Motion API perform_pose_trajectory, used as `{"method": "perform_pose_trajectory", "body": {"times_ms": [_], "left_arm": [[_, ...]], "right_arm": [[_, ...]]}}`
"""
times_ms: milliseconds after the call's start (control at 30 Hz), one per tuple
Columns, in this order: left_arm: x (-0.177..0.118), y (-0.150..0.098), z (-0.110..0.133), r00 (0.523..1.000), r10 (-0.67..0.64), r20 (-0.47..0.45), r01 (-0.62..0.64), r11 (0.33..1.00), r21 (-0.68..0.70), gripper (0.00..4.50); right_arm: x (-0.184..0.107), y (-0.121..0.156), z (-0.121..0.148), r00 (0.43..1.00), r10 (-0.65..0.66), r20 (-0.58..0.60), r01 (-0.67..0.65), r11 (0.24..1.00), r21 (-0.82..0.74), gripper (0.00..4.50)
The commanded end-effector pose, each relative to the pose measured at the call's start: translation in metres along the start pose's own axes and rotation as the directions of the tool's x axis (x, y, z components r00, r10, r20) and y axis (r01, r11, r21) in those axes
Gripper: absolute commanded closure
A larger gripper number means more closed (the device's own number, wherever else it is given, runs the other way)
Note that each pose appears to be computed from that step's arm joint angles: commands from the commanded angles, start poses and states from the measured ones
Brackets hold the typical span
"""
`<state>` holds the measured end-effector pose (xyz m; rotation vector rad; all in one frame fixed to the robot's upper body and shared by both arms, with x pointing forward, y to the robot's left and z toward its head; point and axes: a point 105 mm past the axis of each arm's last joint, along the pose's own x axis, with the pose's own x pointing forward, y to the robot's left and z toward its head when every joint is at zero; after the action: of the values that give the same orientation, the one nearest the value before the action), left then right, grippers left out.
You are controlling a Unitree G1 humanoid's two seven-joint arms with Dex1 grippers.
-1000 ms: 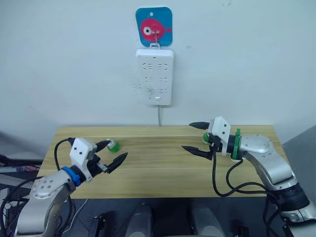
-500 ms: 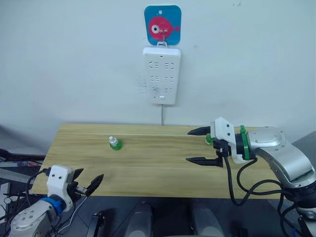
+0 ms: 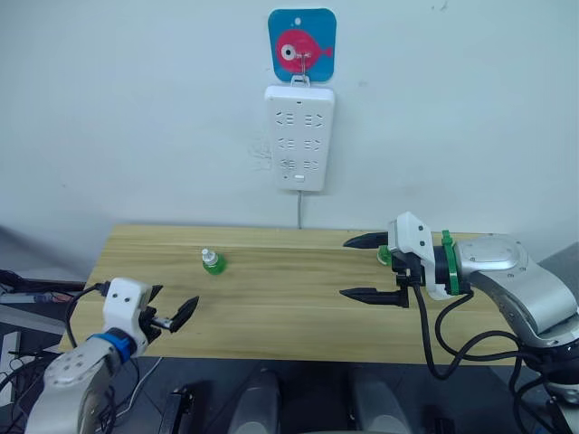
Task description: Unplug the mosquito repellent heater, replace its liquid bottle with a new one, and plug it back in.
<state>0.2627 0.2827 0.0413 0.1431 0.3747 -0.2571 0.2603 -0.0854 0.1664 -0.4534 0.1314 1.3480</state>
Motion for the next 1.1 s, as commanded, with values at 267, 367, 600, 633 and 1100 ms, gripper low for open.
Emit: {"method": "perform_pose_trajectory", "body": {"times_ms": [267,367,600,633,1100], "left_arm": [[0.053,0.002,-0.007,0.999,-0.038,-0.038,0.04,0.998,0.055,0.0],[0.063,0.0,-0.008,0.998,-0.062,-0.03,0.063,0.997,0.045,0.0],[0.087,-0.006,0.001,0.997,-0.081,0.017,0.079,0.995,0.059,0.0],[0.088,-0.007,0.001,0.996,-0.082,0.018,0.081,0.995,0.062,0.0],[0.079,0.002,-0.002,0.996,-0.074,0.044,0.07,0.994,0.083,2.24]], "right_arm": [[0.001,0.015,0.02,0.999,0.027,-0.016,-0.028,0.999,-0.023,0.04],[0.0,0.021,0.021,0.999,0.044,-0.026,-0.045,0.999,-0.01,0.04],[-0.002,0.03,0.024,0.997,0.07,-0.038,-0.07,0.997,0.019,0.04],[-0.003,0.03,0.024,0.997,0.072,-0.039,-0.071,0.997,0.022,0.04],[-0.005,0.026,0.027,0.998,0.045,-0.034,-0.044,0.999,0.027,0.0]]}}
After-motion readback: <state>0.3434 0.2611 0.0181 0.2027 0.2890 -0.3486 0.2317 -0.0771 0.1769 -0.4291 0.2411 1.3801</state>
